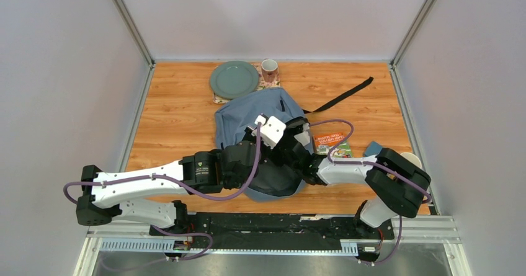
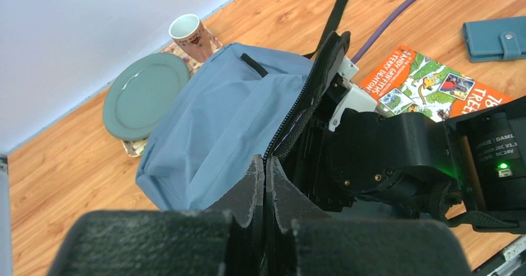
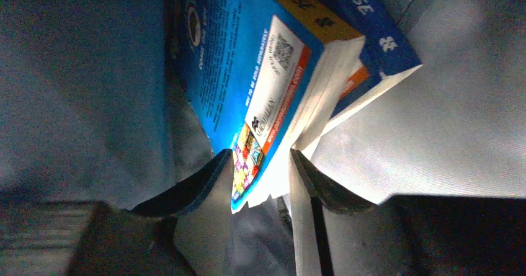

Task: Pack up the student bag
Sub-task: Place the book in the student bag.

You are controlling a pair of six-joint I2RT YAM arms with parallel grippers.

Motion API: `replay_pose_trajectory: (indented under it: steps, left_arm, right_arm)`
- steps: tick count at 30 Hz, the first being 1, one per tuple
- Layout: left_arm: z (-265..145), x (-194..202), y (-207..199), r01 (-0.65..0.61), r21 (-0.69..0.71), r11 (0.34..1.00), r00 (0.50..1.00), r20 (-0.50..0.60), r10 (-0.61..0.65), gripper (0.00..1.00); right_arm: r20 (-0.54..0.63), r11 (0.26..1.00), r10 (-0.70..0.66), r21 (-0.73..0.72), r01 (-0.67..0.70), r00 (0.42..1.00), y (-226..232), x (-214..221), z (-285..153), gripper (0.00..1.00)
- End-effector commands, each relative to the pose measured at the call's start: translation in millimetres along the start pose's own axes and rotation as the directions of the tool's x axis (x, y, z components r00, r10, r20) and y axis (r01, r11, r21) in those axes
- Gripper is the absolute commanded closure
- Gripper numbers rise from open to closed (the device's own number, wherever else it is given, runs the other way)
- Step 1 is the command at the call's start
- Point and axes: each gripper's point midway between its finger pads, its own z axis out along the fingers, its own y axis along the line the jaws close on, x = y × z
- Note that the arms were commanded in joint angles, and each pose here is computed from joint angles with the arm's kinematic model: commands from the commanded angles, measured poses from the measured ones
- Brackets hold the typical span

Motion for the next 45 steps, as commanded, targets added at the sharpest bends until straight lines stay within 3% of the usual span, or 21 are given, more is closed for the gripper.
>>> replay_pose_trajectory:
  steps: [1,10,16,21,26,28,31,34,35,39,45]
  left_arm:
    - [-5.2,-17.9,2.5,0.064,0.005,0.998,0.997,0.048,-0.064,1.00]
    - [-7.5,-1.6,12.1,0.052,-0.042,0.998,0.999,0.019,-0.051,1.00]
    - [-9.4,15.1,19.8,0.070,-0.079,0.994,0.998,0.006,-0.070,1.00]
    - [-9.2,32.1,11.4,0.081,-0.043,0.996,0.996,-0.021,-0.082,1.00]
    - [-8.4,49.2,-12.4,0.102,0.062,0.993,0.993,-0.068,-0.098,1.00]
    - [-7.8,58.6,-23.1,0.094,0.105,0.990,0.992,-0.093,-0.084,1.00]
    - [-8.9,74.6,-43.3,0.096,0.189,0.977,0.985,-0.158,-0.066,1.00]
    - [-12.4,85.5,-52.4,0.115,0.226,0.967,0.976,-0.205,-0.068,0.72]
    - [-15.6,83.6,-61.2,0.130,0.274,0.953,0.975,-0.208,-0.073,0.56]
    - [-23.6,60.7,-71.3,0.179,0.355,0.918,0.976,-0.180,-0.121,0.28]
    - [-26.0,26.8,-83.2,0.209,0.429,0.879,0.978,-0.112,-0.178,0.26]
  right_arm:
    - [0.075,0.992,0.077,-0.107,-0.069,0.994,29.9,-14.6,8.7,0.59]
    - [0.018,0.976,-0.118,-0.183,0.120,0.993,41.9,-13.3,-39.5,0.41]
    - [-0.010,0.966,-0.249,0.067,0.250,0.968,-12.0,-28.3,-78.7,0.39]
    - [-0.027,0.955,-0.263,0.137,0.264,0.965,-41.1,-37.5,-117.6,0.38]
    - [0.095,0.952,-0.256,0.196,0.234,0.962,-59.2,-74.4,-161.1,0.38]
    - [0.150,0.971,-0.223,0.121,0.206,0.963,-45.8,-87.9,-181.9,0.37]
    - [0.239,0.971,-0.227,0.129,0.201,0.944,-51.8,-113.2,-209.4,0.27]
    - [0.318,0.969,-0.241,0.141,0.205,0.917,-56.0,-132.3,-222.7,0.25]
    - [0.345,0.966,-0.252,0.150,0.213,0.904,-54.4,-139.3,-227.5,0.24]
    - [0.372,0.941,-0.321,0.226,0.250,0.871,-58.6,-152.6,-238.0,0.20]
    - [0.369,0.898,-0.412,0.318,0.303,0.833,-60.6,-162.4,-243.1,0.16]
